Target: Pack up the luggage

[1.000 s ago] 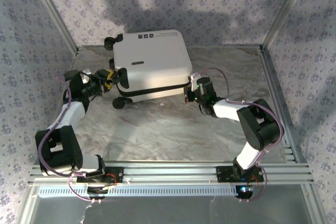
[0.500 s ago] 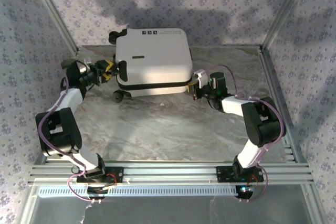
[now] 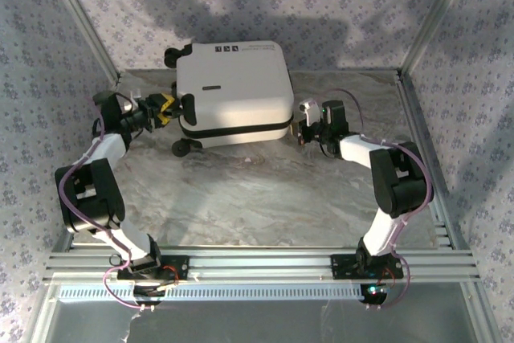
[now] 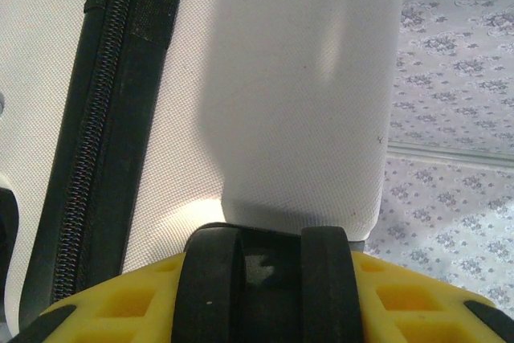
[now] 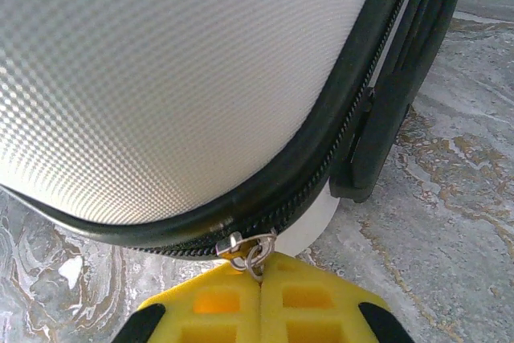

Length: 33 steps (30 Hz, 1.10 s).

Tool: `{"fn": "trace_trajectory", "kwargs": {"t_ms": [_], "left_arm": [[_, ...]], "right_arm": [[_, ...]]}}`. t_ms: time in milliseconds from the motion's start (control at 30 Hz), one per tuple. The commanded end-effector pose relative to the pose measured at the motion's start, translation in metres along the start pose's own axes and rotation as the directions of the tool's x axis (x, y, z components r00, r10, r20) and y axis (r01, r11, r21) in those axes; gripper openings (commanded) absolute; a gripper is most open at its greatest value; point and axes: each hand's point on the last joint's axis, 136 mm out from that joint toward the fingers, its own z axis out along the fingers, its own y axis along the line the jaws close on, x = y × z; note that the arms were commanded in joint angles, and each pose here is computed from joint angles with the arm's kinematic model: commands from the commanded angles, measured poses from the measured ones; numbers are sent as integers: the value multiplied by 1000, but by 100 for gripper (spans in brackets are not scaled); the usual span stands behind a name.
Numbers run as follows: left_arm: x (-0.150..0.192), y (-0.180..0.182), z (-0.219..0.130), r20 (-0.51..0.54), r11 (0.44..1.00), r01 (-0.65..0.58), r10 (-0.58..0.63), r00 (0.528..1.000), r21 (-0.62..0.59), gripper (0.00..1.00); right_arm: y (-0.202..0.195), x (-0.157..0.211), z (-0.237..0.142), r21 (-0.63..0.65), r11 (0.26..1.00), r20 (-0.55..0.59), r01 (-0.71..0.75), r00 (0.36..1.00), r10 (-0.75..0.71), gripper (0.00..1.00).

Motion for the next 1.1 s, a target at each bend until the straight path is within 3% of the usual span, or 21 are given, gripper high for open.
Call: {"fn": "trace_trajectory", "kwargs": {"t_ms": [0, 233, 367, 467, 700, 867, 1067], "left_arm": [[-32, -38, -27, 106, 984, -161, 152, 983, 77, 0], [-42, -42, -48, 127, 975, -202, 189, 974, 96, 0], [-43, -37, -45, 118, 977, -194, 183, 976, 92, 0], [-45, -34, -44, 117, 979, -183, 172, 978, 90, 0], [-44, -34, -45, 118, 979, -190, 180, 977, 81, 0], [-44, -36, -45, 117, 977, -195, 185, 976, 84, 0], [-43, -34, -45, 115, 977, -195, 186, 976, 80, 0]], "right_arm": [[-12, -36, -17, 51, 998, 108, 41, 993, -46, 0], [33, -25, -29, -65, 984, 86, 167, 983, -162, 0], [9, -46, -20, -6, 987, 68, 159, 985, -159, 0], [-2, -62, -12, -39, 992, 57, 121, 991, -119, 0], [24, -39, -16, -161, 976, 58, 144, 989, -136, 0], [42, -8, -10, -228, 965, 21, 128, 992, -126, 20], [60, 11, 4, -270, 956, -13, 113, 993, -121, 30]]}}
